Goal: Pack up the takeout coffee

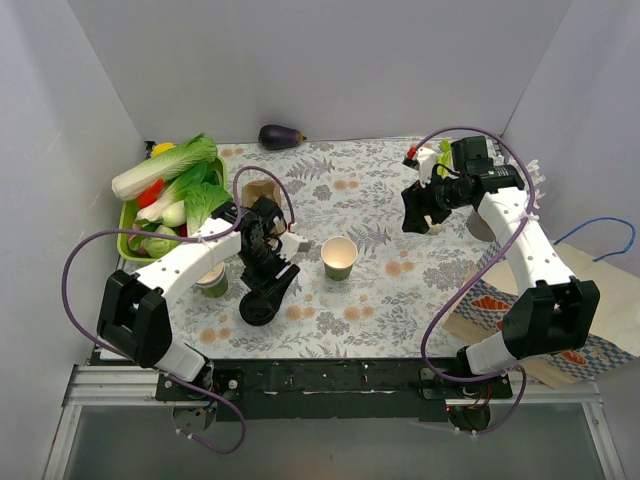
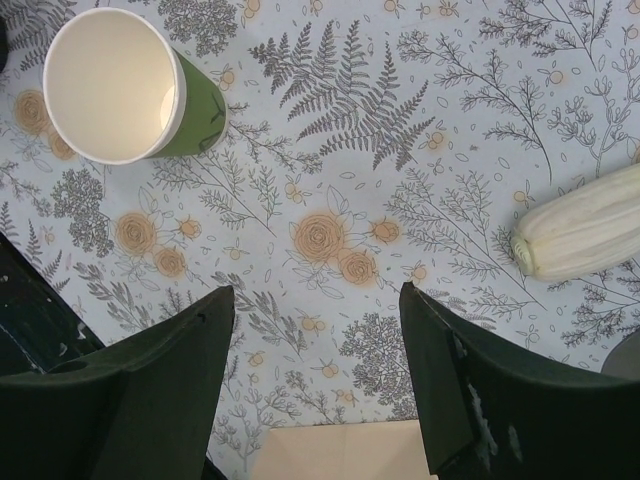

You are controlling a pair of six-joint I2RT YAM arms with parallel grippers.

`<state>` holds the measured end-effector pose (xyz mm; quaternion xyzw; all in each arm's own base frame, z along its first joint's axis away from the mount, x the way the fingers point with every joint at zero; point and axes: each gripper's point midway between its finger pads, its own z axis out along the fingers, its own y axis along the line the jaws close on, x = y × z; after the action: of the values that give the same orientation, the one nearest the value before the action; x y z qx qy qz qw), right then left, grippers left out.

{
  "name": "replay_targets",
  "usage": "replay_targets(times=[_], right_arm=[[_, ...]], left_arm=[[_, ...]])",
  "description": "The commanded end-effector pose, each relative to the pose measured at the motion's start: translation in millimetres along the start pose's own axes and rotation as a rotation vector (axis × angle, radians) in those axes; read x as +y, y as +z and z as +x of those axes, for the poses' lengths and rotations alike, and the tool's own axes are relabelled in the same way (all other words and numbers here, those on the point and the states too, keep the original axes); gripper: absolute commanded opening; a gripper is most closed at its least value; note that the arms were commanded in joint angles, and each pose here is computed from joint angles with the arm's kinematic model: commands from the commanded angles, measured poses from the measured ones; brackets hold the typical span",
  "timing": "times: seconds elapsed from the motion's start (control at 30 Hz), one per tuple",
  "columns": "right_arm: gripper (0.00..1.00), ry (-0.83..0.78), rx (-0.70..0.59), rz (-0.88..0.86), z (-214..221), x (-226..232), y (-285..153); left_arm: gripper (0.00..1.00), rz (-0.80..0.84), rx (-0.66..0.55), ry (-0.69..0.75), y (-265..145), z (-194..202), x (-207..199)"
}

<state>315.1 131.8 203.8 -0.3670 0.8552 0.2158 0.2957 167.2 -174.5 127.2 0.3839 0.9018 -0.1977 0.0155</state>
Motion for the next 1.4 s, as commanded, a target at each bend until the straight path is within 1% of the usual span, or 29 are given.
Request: replay_targets(times=[0.0,0.07,0.1,0.17,0.3,0.4,0.53,0.87,1.07,1.2,1.23,1.37], right_arm=[[0.75,-0.018,-0.045,-0.015,-13,4,0],[0.75,-0.019,-0.043,-0.021,-13,5,1],[0.75,-0.02,-0.044,-0.021,-13,5,0],[0.75,-0.019,-0.046,-0.019,-13,6,0],[0.75,-0.02,-0.042,-0.014,-9,7,-1],[0.75,-0.021,-0.036,-0.011,-5,8,-1],[0.75,-0.022,-0.03,-0.011,-2,9,-1],[0.75,-0.025,-0.028,-0.003,0,7,1],[0.75,-0.027,-0.035,-0.008,-3,6,3],[0.75,-0.026,-0.036,-0.01,-4,5,4],[0.75,-0.025,-0.032,-0.011,-3,5,5],[0.75,-0.023,-0.031,-0.014,-2,5,6]], left_arm=[[0.55,0.015,0.014,-0.004,6,13,-3],[0.54,0.015,0.028,-0.015,9,13,-1],[0.52,0.013,0.023,-0.011,10,10,0],[0.51,0.006,0.009,-0.013,11,4,2],[0.44,0.038,0.053,-0.028,23,5,3],[0.43,0.045,0.05,-0.026,27,2,4],[0.38,0.037,0.065,-0.036,34,-1,10],[0.35,0.054,0.096,-0.047,44,1,12],[0.3,0.032,0.109,-0.046,49,1,18],[0.29,0.05,0.141,-0.052,54,8,17],[0.27,0.052,0.143,-0.053,55,9,17],[0.26,0.046,0.148,-0.053,56,10,18]])
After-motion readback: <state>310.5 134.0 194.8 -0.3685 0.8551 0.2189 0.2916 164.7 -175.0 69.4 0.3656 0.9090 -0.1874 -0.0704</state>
